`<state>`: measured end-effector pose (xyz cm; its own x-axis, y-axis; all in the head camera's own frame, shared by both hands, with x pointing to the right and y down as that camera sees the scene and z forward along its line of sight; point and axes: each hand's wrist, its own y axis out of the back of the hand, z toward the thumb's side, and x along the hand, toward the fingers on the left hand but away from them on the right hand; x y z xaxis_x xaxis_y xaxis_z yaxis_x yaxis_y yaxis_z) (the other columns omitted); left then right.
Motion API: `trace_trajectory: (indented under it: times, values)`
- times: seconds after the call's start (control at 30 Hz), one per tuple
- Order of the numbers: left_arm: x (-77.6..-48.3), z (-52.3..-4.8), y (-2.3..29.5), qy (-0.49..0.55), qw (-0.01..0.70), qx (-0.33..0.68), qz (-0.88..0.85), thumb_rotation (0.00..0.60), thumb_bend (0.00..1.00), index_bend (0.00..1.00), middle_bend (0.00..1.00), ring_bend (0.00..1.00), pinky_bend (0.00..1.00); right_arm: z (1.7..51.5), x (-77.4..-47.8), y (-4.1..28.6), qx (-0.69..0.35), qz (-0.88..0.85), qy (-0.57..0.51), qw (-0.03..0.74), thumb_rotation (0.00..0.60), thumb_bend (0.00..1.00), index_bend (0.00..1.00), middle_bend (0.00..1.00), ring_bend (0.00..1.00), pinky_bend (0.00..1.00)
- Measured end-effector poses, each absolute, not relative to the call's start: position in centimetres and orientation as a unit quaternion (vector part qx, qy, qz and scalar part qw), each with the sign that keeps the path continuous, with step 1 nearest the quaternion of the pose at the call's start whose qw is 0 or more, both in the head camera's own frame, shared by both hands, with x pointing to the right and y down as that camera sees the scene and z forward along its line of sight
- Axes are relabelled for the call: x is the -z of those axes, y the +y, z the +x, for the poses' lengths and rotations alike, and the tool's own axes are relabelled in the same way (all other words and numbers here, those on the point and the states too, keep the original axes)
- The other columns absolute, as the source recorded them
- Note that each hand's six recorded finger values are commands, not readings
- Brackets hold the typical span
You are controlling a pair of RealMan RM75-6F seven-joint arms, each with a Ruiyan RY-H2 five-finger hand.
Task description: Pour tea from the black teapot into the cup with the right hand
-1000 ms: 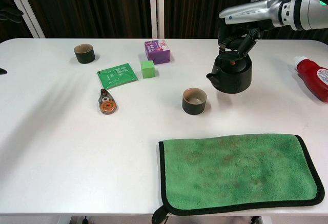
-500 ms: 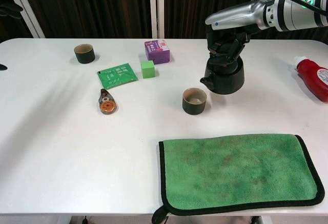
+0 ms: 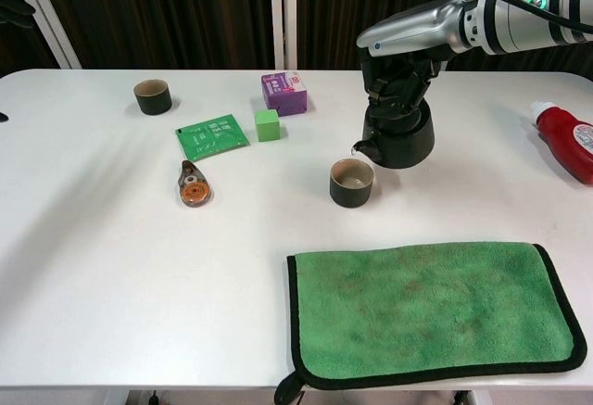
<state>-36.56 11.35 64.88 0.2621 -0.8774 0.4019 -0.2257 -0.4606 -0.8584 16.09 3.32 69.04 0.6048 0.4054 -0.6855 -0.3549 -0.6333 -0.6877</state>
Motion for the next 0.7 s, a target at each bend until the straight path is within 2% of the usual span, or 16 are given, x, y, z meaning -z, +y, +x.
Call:
trace_trajectory:
  times: [0.7]
  values:
    - [-64.74, -36.83, 11.32, 0.393, 0.347, 0.462, -0.715, 0.600, 0.00, 0.14, 0.14, 0.11, 0.27, 15.43, -68.79, 3.64, -0.450, -0.763, 0.013, 0.464, 0.558, 0.70, 1.00, 1.00, 0.89, 0.59]
